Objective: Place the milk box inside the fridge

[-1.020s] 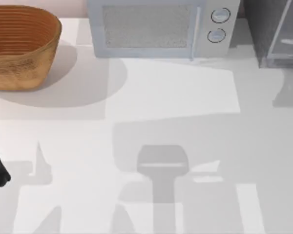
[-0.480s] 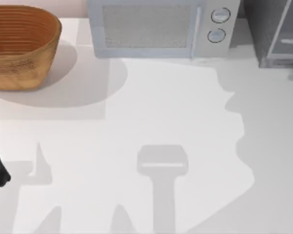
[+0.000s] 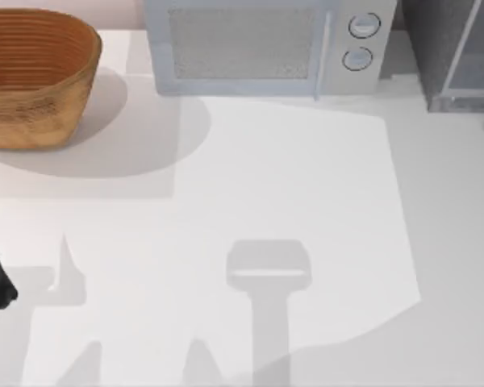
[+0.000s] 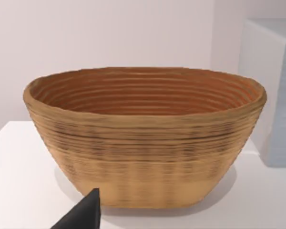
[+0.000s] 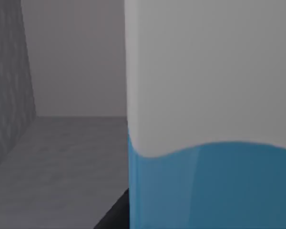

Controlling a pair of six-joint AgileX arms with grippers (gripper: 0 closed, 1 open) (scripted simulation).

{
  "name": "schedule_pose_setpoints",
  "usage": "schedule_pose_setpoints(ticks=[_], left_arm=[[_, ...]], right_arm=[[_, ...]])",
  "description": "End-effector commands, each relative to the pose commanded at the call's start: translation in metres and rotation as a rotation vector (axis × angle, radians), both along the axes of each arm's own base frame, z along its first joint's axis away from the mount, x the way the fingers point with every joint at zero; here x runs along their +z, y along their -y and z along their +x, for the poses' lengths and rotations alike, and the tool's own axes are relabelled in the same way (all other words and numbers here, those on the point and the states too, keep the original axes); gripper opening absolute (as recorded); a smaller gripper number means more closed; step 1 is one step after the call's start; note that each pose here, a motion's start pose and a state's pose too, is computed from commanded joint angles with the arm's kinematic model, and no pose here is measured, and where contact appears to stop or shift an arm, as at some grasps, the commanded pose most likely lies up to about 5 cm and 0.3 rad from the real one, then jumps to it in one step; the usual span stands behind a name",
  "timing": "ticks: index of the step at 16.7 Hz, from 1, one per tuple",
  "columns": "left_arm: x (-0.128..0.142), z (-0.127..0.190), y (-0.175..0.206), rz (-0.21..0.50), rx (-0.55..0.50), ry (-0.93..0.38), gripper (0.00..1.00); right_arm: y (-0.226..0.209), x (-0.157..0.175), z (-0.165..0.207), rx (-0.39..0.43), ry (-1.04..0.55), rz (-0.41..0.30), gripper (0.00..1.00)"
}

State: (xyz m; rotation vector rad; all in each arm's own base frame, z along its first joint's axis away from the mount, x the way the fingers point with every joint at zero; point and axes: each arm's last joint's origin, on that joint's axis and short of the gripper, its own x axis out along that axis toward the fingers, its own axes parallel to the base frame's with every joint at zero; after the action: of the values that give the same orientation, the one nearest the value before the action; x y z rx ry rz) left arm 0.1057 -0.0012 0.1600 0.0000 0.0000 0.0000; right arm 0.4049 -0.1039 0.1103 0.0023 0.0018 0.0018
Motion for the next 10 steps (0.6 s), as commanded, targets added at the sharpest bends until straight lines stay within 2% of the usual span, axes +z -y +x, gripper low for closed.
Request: schedule_pose_setpoints(ticks=[5, 10], left_arm=[[0.000, 0.000, 0.000, 0.000, 0.000, 0.000, 1.00], [0.000, 0.000, 0.000, 0.000, 0.000, 0.000, 1.00]], right_arm=[[-0.001, 0.001, 0.015, 0.003, -0.003, 0.002, 0.00], [0.002, 0.018, 0.073, 0.007, 0.037, -0.008, 0.00]])
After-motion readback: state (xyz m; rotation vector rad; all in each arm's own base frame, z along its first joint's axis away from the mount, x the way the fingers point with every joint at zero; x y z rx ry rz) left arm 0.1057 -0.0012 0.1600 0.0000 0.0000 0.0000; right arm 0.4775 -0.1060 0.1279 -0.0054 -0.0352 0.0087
